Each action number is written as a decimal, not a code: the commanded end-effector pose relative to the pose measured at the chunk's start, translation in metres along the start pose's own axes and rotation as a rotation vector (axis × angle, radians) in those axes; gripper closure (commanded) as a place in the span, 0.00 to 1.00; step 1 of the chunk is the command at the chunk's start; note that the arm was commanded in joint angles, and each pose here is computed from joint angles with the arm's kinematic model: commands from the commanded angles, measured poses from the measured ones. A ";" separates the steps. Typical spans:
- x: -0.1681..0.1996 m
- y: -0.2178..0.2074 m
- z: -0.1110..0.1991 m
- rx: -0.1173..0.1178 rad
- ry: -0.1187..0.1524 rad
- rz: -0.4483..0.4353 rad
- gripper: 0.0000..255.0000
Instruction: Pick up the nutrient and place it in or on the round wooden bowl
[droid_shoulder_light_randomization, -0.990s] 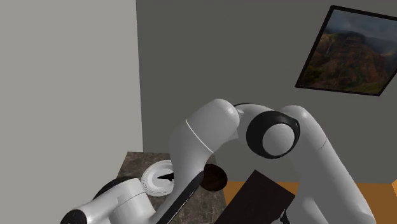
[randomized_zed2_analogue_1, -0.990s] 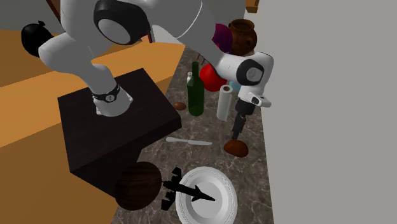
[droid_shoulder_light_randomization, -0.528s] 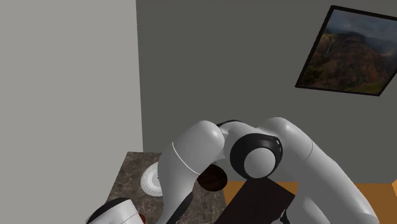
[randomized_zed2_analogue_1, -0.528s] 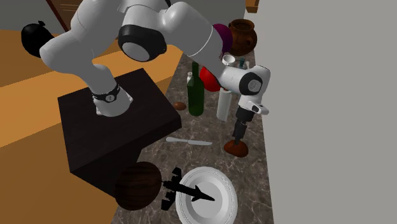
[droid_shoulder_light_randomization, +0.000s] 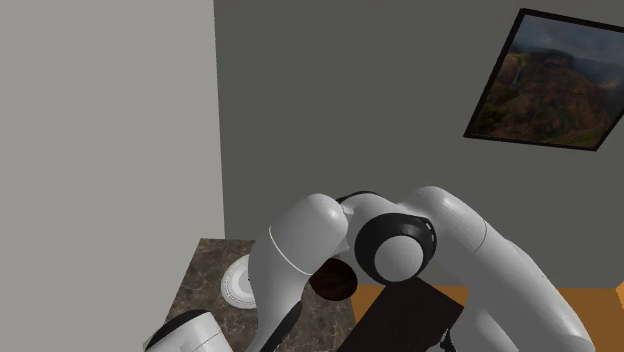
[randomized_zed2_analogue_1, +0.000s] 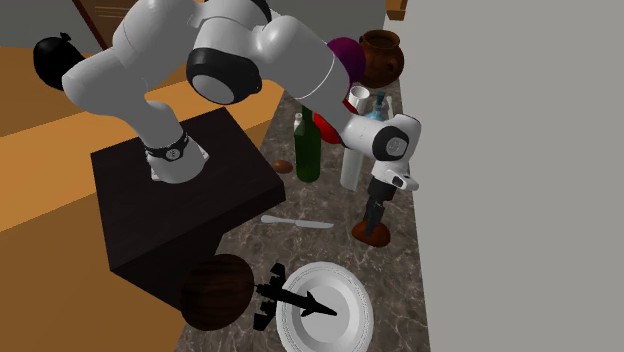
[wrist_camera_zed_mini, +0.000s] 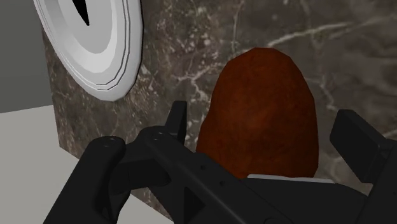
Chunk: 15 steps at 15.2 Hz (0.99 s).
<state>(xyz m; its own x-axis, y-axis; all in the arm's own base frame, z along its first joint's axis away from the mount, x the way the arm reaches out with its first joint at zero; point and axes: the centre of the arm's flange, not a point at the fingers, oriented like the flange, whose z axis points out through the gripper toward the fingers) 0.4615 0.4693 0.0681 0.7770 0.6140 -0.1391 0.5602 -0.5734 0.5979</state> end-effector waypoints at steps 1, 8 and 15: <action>0.000 -0.001 0.001 0.000 0.000 0.000 0.00; 0.000 0.000 0.001 0.000 0.000 0.000 1.00; -0.001 0.003 -0.003 0.000 0.000 0.000 1.00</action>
<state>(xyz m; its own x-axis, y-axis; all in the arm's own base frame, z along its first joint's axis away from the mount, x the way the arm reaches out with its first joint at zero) 0.4618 0.4691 0.0701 0.7769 0.6142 -0.1386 0.5601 -0.5735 0.5978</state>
